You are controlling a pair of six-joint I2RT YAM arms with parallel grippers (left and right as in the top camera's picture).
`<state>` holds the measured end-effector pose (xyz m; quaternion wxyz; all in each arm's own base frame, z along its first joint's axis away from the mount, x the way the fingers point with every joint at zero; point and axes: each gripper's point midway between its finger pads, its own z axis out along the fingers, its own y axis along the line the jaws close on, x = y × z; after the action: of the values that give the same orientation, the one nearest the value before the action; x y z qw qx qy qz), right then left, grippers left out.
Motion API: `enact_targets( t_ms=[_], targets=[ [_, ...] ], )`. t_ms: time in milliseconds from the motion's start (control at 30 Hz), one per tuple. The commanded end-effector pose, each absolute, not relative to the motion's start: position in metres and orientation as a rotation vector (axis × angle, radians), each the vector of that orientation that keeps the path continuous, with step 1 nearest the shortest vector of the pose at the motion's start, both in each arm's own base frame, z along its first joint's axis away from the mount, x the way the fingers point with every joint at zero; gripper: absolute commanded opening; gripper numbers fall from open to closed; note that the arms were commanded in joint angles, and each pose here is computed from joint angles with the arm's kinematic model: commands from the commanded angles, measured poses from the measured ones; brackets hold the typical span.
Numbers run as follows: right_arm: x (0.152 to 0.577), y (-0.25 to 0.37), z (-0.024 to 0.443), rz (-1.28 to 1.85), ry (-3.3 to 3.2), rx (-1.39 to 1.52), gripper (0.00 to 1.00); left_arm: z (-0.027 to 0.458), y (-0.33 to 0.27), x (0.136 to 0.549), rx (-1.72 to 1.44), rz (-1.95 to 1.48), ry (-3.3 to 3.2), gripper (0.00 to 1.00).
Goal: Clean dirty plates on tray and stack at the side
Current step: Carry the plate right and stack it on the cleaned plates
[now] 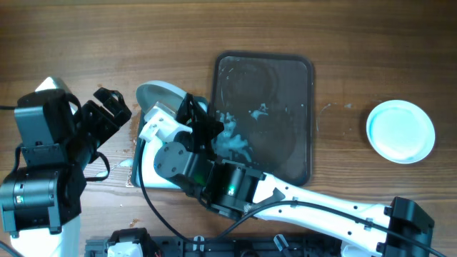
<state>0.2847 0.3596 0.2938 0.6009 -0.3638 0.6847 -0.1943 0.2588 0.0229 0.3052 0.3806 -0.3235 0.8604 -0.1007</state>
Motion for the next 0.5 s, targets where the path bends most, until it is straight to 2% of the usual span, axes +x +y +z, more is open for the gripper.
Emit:
enact_targets(
  t_ms=[0, 67, 100, 200, 233, 367, 467],
  targets=[
    [0.279, 0.366, 0.292, -0.495, 1.561, -0.893, 0.04, 0.311, 0.028, 0.259, -0.851, -0.245, 2.167, 1.0],
    [0.29, 0.352, 0.284, -0.397, 1.665, -0.71, 0.04, 0.311, 0.028, 0.259, -0.851, -0.245, 2.167, 1.0],
    [0.297, 0.347, 0.264, -0.259, 1.78, -0.616, 0.04, 0.311, 0.028, 0.259, -0.85, -0.245, 2.167, 1.0],
    [0.302, 0.352, 0.193, 0.196, 2.169, -0.571, 0.04, 0.311, 0.028, 0.259, -0.851, -0.245, 2.167, 1.0],
    [0.308, 0.342, 0.183, 0.285, 2.267, -0.501, 0.04, 0.311, 0.028, 0.259, -0.85, -0.245, 2.167, 1.0],
    [0.345, 0.279, 0.205, 0.591, 2.412, -0.191, 0.04, 0.311, 0.028, 0.259, -0.851, -0.245, 2.167, 1.0],
    [0.371, 0.19, 0.229, 0.729, 2.435, 0.138, 0.04, 0.311, 0.028, 0.259, -0.851, -0.245, 2.167, 1.0]
  ],
)
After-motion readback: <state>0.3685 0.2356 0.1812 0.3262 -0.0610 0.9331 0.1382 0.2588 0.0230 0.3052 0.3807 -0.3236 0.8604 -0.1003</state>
